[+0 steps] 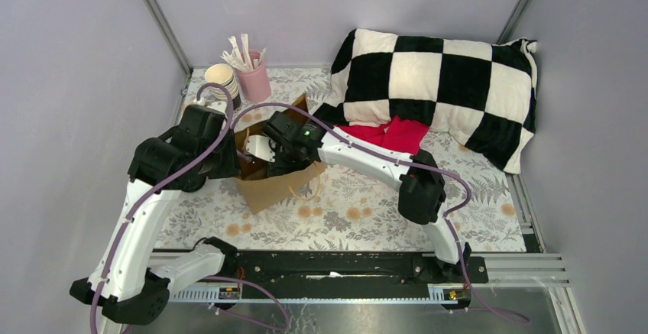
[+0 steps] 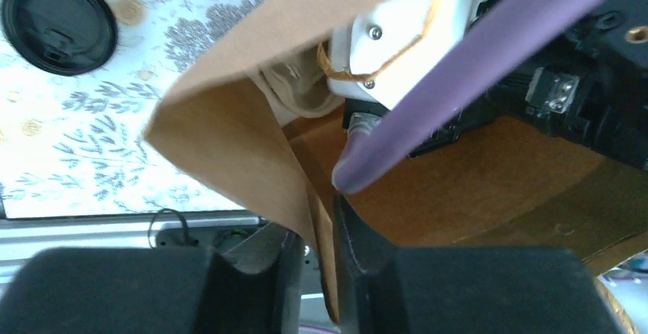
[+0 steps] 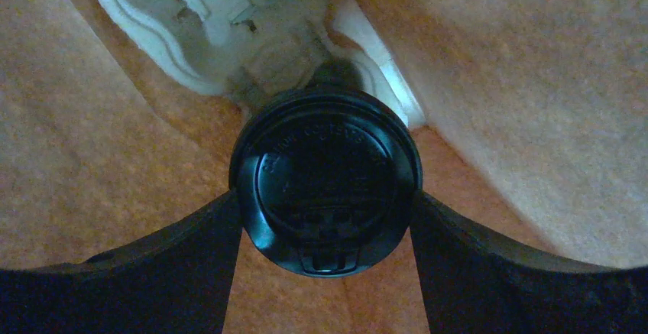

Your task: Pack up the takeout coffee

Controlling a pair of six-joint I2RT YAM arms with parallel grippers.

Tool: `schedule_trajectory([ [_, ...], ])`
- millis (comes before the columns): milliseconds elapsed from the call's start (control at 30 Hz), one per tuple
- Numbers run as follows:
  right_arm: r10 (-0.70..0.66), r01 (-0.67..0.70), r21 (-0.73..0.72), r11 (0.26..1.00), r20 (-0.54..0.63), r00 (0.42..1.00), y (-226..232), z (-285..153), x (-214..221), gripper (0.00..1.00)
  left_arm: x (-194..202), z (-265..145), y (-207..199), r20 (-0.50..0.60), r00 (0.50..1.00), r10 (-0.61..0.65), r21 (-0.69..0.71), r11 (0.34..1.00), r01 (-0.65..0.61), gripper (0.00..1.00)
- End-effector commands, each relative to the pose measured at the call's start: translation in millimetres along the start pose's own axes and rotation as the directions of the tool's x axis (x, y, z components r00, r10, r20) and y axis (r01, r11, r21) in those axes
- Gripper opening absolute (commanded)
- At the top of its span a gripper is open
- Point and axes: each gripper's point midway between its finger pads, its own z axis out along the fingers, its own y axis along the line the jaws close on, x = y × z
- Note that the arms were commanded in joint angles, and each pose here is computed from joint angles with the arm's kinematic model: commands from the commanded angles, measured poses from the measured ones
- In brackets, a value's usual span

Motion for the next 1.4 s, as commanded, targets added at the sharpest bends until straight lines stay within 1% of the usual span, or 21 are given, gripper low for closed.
schedule_trajectory([
  [0, 0.053, -0.078, -0.217, 0.973, -0.118, 0.992, 59.7, 34.5, 22.8, 0.43, -24.0, -18.2, 14.9, 0.120, 0.993, -0.003, -0.082, 0.997, 0.013, 0.27],
  [67, 0.060, -0.090, -0.214, 0.973, -0.140, 0.988, 61.9, 44.2, 28.0, 0.43, -31.2, -24.5, 16.6, 0.156, 0.988, 0.000, -0.089, 0.996, 0.014, 0.35],
  [133, 0.069, -0.103, -0.221, 0.970, -0.159, 0.985, 65.2, 51.1, 32.6, 0.43, -35.8, -28.9, 18.8, 0.179, 0.984, 0.008, -0.099, 0.995, 0.010, 0.45],
  [200, 0.078, -0.116, -0.229, 0.966, -0.170, 0.982, 68.9, 55.7, 34.7, 0.43, -40.9, -34.1, 21.2, 0.210, 0.978, 0.016, -0.107, 0.994, 0.007, 0.53],
  [233, 0.082, -0.122, -0.235, 0.964, -0.176, 0.981, 71.1, 57.9, 35.8, 0.43, -42.5, -36.1, 22.2, 0.219, 0.976, 0.018, -0.111, 0.994, 0.007, 0.55],
  [367, 0.089, -0.140, -0.252, 0.958, -0.201, 0.975, 78.3, 67.6, 42.6, 0.43, -46.6, -41.2, 27.1, 0.251, 0.968, 0.023, -0.129, 0.992, 0.010, 0.59],
  [533, 0.118, -0.178, -0.280, 0.943, -0.219, 0.969, 88.7, 82.4, 47.7, 0.43, -44.6, -41.9, 29.6, 0.260, 0.965, 0.033, -0.134, 0.991, 0.003, 0.59],
  [800, 0.174, -0.263, -0.288, 0.921, -0.300, 0.938, 99.5, 100.4, 73.2, 0.42, -41.8, -41.6, 33.8, 0.263, 0.964, 0.043, -0.153, 0.988, -0.002, 0.61],
  [1033, 0.181, -0.303, -0.303, 0.904, -0.369, 0.911, 114.4, 101.2, 97.6, 0.42, -41.3, -41.7, 34.9, 0.267, 0.963, 0.035, -0.156, 0.988, 0.007, 0.61],
  [1100, 0.188, -0.303, -0.293, 0.907, -0.362, 0.913, 110.3, 98.7, 94.2, 0.42, -40.7, -41.8, 34.5, 0.266, 0.963, 0.030, -0.152, 0.988, 0.012, 0.61],
  [1133, 0.195, -0.300, -0.284, 0.911, -0.346, 0.918, 105.3, 96.9, 88.0, 0.44, -41.2, -42.4, 34.2, 0.270, 0.963, 0.027, -0.150, 0.989, 0.014, 0.61],
  [1200, 0.217, -0.296, -0.256, 0.920, -0.296, 0.930, 90.5, 90.8, 68.4, 0.52, -41.8, -43.0, 33.9, 0.274, 0.961, 0.023, -0.148, 0.989, 0.018, 0.61],
  [1300, 0.257, -0.302, -0.209, 0.930, -0.216, 0.942, 63.4, 74.7, 33.3, 0.58, -44.7, -44.4, 33.3, 0.286, 0.958, 0.022, -0.145, 0.989, 0.021, 0.61],
  [1367, 0.275, -0.303, -0.174, 0.937, -0.170, 0.946, 48.8, 65.0, 16.7, 0.66, -47.7, -46.2, 32.3, 0.300, 0.954, 0.016, -0.140, 0.990, 0.027, 0.61],
])
